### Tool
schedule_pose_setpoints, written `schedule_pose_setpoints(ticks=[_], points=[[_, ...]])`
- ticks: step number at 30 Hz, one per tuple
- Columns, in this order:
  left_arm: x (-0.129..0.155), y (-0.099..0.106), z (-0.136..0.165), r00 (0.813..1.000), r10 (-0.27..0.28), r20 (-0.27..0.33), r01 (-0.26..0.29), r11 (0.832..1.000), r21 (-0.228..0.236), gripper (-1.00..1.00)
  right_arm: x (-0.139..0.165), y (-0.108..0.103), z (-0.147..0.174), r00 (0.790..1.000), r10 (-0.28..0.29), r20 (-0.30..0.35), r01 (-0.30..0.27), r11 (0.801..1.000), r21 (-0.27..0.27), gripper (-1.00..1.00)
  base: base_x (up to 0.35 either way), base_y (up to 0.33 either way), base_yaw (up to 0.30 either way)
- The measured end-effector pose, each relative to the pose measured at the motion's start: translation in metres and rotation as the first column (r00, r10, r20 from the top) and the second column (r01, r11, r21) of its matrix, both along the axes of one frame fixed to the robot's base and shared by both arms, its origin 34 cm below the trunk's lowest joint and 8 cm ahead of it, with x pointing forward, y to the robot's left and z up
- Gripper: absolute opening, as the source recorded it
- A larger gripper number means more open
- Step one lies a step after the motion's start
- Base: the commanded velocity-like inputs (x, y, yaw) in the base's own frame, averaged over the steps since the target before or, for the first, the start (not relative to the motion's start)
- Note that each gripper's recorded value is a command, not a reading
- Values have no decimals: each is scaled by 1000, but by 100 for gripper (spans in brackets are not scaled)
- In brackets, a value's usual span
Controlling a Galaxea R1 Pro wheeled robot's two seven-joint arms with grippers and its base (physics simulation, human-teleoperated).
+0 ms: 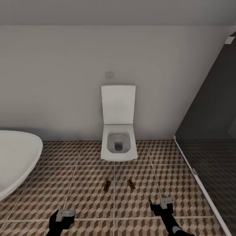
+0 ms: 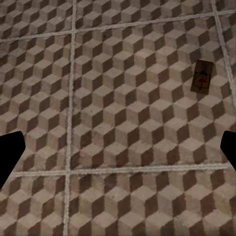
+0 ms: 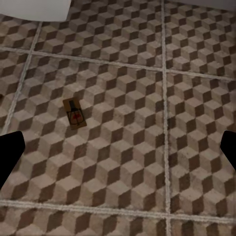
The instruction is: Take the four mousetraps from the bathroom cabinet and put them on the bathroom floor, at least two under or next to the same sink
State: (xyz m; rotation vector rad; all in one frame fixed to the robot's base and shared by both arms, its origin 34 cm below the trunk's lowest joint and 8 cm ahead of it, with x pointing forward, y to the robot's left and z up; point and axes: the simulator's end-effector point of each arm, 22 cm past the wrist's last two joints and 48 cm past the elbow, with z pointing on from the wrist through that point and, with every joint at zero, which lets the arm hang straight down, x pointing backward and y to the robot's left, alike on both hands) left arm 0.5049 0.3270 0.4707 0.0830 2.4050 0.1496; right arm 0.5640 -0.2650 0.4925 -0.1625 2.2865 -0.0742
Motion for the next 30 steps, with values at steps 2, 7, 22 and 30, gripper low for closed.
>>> schedule_pose_setpoints(ticks=[2, 7, 22, 30], points=[[1, 0, 5, 1000, 0, 3, 0, 1000, 0, 100, 1, 0, 5, 1000, 0, 3, 0, 1000, 0, 100, 0, 0, 4], [4, 0, 16, 1000, 0, 11, 0, 1000, 0, 100, 4, 0, 17, 1000, 1, 11, -1, 1000, -1, 100, 0, 0, 1], [13, 0, 50, 999, 0, 34, 0, 1000, 0, 100, 12, 0, 52, 999, 1, 35, -1, 1000, 0, 100, 0, 0, 0], [17, 0, 67, 999, 0, 46, 0, 1000, 0, 100, 16, 0, 70, 999, 1, 48, -1, 1000, 0, 100, 0, 0, 0]])
